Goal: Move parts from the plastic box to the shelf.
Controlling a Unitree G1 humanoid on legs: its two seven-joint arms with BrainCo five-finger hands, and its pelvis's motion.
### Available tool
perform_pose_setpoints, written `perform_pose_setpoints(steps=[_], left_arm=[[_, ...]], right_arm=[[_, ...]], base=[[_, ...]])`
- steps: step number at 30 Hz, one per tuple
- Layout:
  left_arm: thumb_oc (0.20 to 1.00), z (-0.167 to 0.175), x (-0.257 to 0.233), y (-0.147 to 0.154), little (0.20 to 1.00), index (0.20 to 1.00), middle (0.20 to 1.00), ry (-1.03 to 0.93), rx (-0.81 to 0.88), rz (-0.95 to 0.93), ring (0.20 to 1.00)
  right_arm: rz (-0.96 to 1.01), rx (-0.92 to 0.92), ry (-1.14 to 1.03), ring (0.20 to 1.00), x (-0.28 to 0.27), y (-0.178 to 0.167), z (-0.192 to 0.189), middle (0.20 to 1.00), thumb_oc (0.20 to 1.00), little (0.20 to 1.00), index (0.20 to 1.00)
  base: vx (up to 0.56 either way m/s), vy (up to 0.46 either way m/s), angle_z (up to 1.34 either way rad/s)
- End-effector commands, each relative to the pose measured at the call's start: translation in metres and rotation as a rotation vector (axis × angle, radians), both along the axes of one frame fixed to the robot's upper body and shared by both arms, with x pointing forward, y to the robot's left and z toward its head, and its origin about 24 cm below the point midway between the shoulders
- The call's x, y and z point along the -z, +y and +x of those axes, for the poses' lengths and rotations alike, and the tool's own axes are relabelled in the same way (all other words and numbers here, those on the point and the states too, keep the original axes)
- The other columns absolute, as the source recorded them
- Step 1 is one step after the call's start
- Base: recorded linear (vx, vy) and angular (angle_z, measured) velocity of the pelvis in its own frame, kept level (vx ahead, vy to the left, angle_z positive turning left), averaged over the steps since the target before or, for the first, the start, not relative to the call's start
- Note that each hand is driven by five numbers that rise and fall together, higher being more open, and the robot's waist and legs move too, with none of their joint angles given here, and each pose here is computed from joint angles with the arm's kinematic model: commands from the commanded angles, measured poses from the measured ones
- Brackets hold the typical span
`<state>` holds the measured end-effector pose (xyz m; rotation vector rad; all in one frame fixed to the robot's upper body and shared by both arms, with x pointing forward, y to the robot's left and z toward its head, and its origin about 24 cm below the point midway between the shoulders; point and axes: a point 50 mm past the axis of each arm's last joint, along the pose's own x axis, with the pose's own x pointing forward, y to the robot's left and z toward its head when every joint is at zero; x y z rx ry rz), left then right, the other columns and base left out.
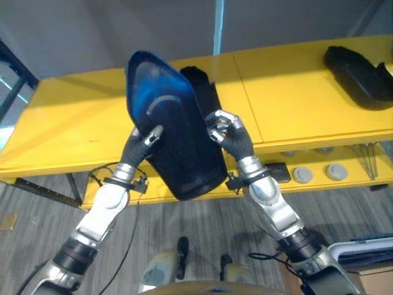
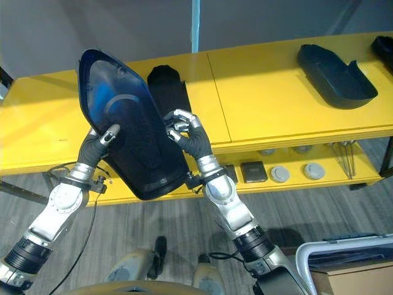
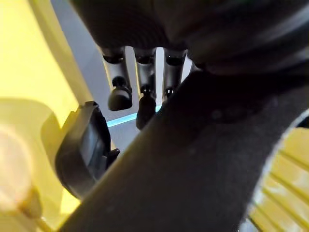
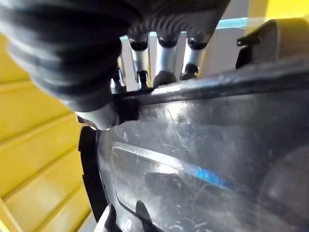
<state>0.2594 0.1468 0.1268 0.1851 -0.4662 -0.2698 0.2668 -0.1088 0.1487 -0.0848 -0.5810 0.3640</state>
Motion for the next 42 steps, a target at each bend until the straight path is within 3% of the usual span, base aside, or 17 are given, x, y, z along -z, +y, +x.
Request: perform_pose_setpoints(steps=[1,7,10,19,21,35,42], left_arm=[[0.200,-0.005,-0.057,0.009,0.200,0.200,0.200,-0.270,0.024,-0.144,0.200],[0.200,0.001,-0.065,-0.010,0.200,0.200,0.200,-0.301,0.055,-0.154,0.200],[0.200,-0.002,-0.077,-0.021,0.200,0.200,0.200,-0.385,0.083,-0.040,0.200],[0.200,-0.010,-0.077,0.002,0.200,0.200,0.200,-0.423,0.004,0.048,0.200],[0.200,-0.009,-0.082,0.003,0.200,0.200,0.200,-0.454,-0.013,0.047,0.200],[0.200,0.008,-0.087,0.107,0.200,0.200,0.200,-0.391,-0.515,0.341,0.200],[0.200,0.023,-0.087,0.141,0.200,0.200,0.200,-0.270,-0.581,0.410,0.200]], right_arm=[[0.130,-0.076,-0.099,0.200,-0.026,-0.004,-0.012,0.200,0.200,0.200,0.200],[0.139,-0.001,-0.060,0.200,-0.015,-0.016,-0.013,0.200,0.200,0.200,0.200],[0.106,0.015,-0.120,0.200,-0.025,-0.013,-0.015,0.200,0.200,0.200,0.200],[0.116,-0.089,-0.224,0.200,-0.045,0.005,-0.023,0.200,0.200,0.200,0.200],[0.132,-0.124,-0.231,1.000,-0.049,0.006,-0.024,1.000,1.000,1.000,1.000],[0.081,-0.146,-0.069,1.000,-0.022,-0.008,-0.018,1.000,1.000,1.000,1.000],[0.055,-0.145,0.007,1.000,-0.006,-0.015,-0.019,1.000,1.000,1.000,1.000]], base=[[0.05,0.221,-0.23],[0.11,0.330,-0.19],[0.13,0.378,-0.01],[0.07,0.203,-0.34],[0.05,0.050,0.30],[0.04,-0.060,0.22],[-0.01,-0.004,-0.06]])
